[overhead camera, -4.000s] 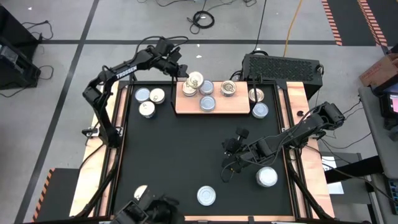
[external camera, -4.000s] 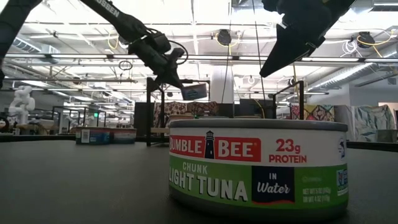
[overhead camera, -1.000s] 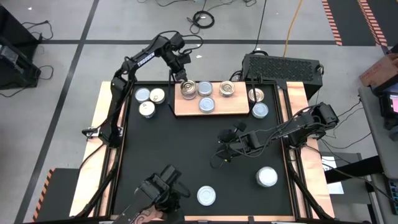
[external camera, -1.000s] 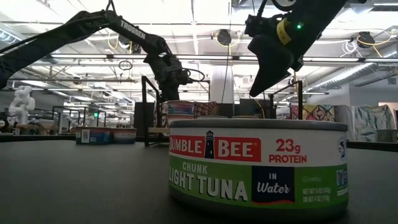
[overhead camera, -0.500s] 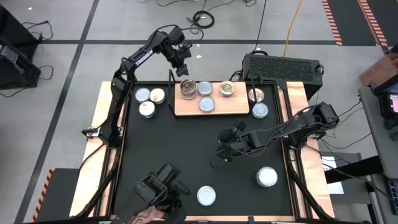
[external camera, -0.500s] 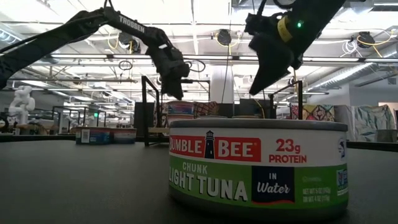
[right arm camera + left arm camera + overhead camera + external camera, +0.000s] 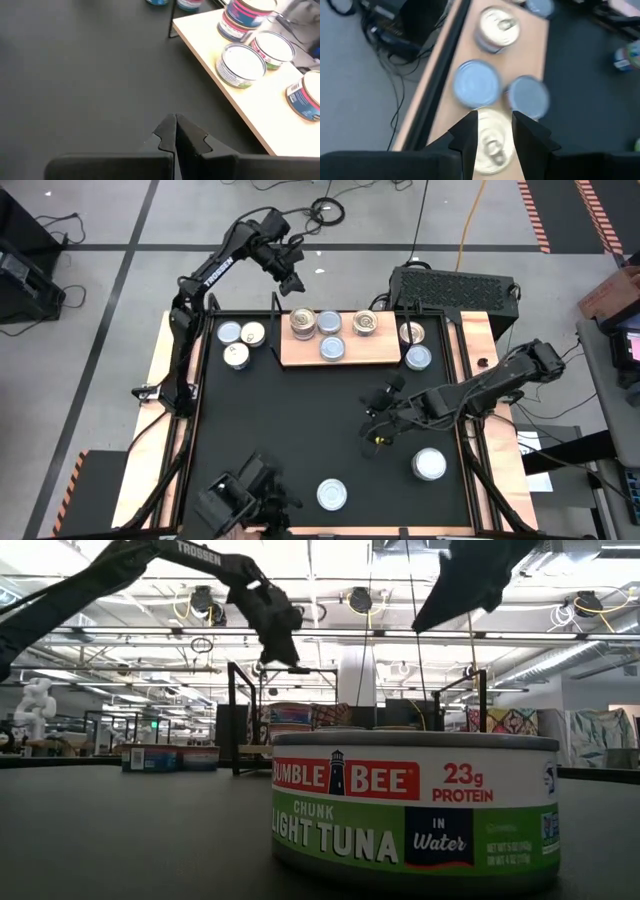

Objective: Stack canned seafood by type on shelf
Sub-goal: Stack the bottom left blue tuna can on top of the blue tuna can on the shelf

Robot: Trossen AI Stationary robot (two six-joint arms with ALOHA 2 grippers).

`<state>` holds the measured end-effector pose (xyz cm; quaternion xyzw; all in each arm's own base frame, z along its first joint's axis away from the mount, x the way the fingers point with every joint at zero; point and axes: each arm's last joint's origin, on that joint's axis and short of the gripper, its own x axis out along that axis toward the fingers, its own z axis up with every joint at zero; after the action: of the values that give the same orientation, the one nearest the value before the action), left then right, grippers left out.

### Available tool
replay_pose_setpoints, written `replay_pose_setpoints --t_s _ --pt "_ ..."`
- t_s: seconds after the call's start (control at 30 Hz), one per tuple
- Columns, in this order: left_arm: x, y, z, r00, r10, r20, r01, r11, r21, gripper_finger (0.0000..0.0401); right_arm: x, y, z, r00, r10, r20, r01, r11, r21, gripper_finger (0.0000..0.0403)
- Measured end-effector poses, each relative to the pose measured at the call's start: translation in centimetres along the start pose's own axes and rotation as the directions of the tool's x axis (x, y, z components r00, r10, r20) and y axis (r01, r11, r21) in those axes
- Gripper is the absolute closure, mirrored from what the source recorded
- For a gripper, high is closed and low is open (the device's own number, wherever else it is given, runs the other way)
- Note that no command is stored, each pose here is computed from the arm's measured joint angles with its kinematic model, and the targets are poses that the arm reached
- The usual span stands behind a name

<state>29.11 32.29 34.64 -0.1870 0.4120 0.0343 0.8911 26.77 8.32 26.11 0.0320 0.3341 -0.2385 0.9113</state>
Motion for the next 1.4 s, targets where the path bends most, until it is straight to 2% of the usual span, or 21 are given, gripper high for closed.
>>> replay_pose_setpoints --t_s 0.2,0.47,0.63,0.8,0.97,1.17,1.27,1.4 --pt "-1.9 -4.6 0.6 1.0 -0.025 0.0 0.025 0.998 0.066 0.0281 -2.2 0.5 -0.2 0.998 0.063 0.029 -0.062 0.998 -0.02 0.0403" --pt "-4.0 -12.9 0.0 0.991 -0.11 -0.079 0.122 0.976 0.181 0.0284 -4.1 1.8 -1.0 0.988 0.141 0.055 -0.138 0.989 -0.057 0.0403" --pt "-4.9 -17.4 -1.5 0.994 -0.071 -0.089 0.089 0.972 0.217 0.0295 -5.1 3.0 -1.7 0.982 0.163 0.094 -0.156 0.984 -0.084 0.0403" --pt "-5.7 -20.1 -5.0 0.996 -0.03 -0.088 0.044 0.985 0.164 0.0303 -5.8 3.5 -2.1 0.977 0.186 0.1 -0.174 0.978 -0.111 0.0403" --pt "-5.9 -21.6 -10.2 0.997 0.037 -0.062 -0.033 0.998 0.061 0.0303 -5.9 3.7 -2.3 0.976 0.193 0.097 -0.181 0.976 -0.12 0.0403" --pt "-6.0 -21.4 -16.5 0.977 0.201 -0.068 -0.204 0.978 -0.041 0.0303 -5.9 3.7 -2.3 0.976 0.196 0.098 -0.184 0.976 -0.118 0.0403" --pt "-5.0 -21.1 -19.0 0.975 0.202 -0.097 -0.207 0.977 -0.046 0.0303 -5.9 3.8 -2.2 0.974 0.202 0.105 -0.19 0.976 -0.111 0.0403" --pt "-3.0 -20.7 -21.8 0.964 0.2 -0.172 -0.204 0.979 -0.001 0.0303 -6.0 3.9 -2.1 0.97 0.212 0.118 -0.201 0.975 -0.097 0.0403"
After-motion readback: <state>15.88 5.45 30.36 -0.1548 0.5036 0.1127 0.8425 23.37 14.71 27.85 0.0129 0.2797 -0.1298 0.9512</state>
